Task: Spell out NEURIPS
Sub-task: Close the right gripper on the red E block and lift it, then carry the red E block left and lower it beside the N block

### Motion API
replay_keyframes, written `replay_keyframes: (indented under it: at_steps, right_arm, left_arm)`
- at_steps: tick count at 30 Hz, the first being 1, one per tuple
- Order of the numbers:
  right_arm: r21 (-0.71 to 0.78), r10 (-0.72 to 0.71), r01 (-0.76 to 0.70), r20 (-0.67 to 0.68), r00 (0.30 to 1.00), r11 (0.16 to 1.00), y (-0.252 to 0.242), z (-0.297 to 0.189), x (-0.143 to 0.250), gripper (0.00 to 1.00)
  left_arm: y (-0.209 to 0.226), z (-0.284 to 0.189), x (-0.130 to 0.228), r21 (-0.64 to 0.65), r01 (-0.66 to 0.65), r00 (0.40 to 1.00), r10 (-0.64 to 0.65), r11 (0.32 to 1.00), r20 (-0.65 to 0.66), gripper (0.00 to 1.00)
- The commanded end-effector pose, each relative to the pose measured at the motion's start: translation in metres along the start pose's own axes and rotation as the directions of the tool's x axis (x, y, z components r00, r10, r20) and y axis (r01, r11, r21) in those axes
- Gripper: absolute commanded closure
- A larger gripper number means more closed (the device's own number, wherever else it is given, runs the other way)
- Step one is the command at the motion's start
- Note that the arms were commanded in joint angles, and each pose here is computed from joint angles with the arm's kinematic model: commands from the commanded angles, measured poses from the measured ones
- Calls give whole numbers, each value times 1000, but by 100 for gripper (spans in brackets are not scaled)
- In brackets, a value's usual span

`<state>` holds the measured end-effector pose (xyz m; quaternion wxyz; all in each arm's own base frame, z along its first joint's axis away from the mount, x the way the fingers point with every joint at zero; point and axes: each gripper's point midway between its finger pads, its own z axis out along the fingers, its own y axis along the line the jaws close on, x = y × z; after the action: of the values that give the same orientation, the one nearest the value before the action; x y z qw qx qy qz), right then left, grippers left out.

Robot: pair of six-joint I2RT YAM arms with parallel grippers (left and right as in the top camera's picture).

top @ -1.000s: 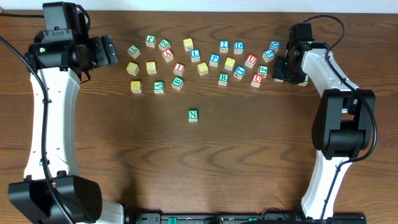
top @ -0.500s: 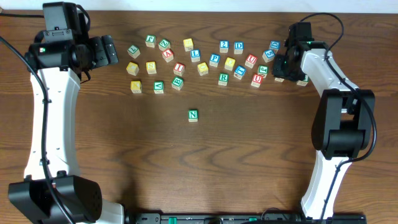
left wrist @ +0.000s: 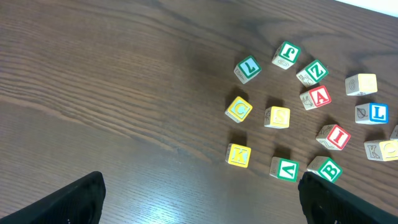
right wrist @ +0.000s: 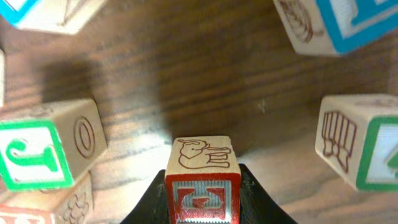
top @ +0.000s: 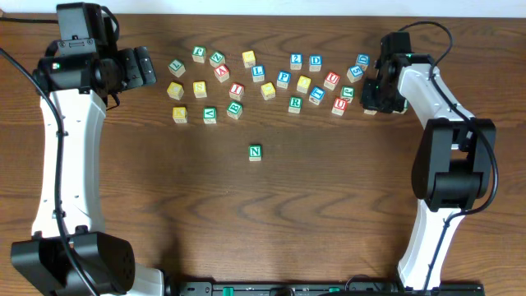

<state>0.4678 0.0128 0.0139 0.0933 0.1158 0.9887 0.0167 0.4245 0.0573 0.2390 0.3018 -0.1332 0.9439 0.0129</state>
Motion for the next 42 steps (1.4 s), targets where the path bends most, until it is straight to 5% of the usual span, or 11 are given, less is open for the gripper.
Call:
replay_keyframes:
  at_steps: [1, 13, 21, 30, 39, 42]
  right_arm:
    - [11, -19, 20, -59, 998, 1000, 4, 6, 17, 83]
    - [-91, -166, 147, -263, 950, 985, 71, -3, 88, 82]
    - [-174, -305, 265, -280, 910, 949, 133, -9, 126, 81]
    - [-124, -181, 149, -317, 931, 981, 167, -12, 156, 80]
    - [-151, -292, 256, -317, 902, 955, 183, -17, 173, 62]
    - [-191, -381, 338, -275, 883, 922, 187, -24, 161, 47]
  left_arm:
    - [1, 3, 1, -15, 6, 1000, -6, 1000, -8, 2]
    - [1, 3, 1, -15, 6, 1000, -6, 1000, -8, 2]
    - [1, 3, 1, -15, 6, 1000, -6, 1000, -8, 2]
    - [1, 3, 1, -15, 6, 1000, -6, 1000, -8, 2]
    - [1, 3, 1, -15, 6, 1000, -6, 1000, -8, 2]
    - [1, 3, 1, -15, 6, 1000, -6, 1000, -8, 2]
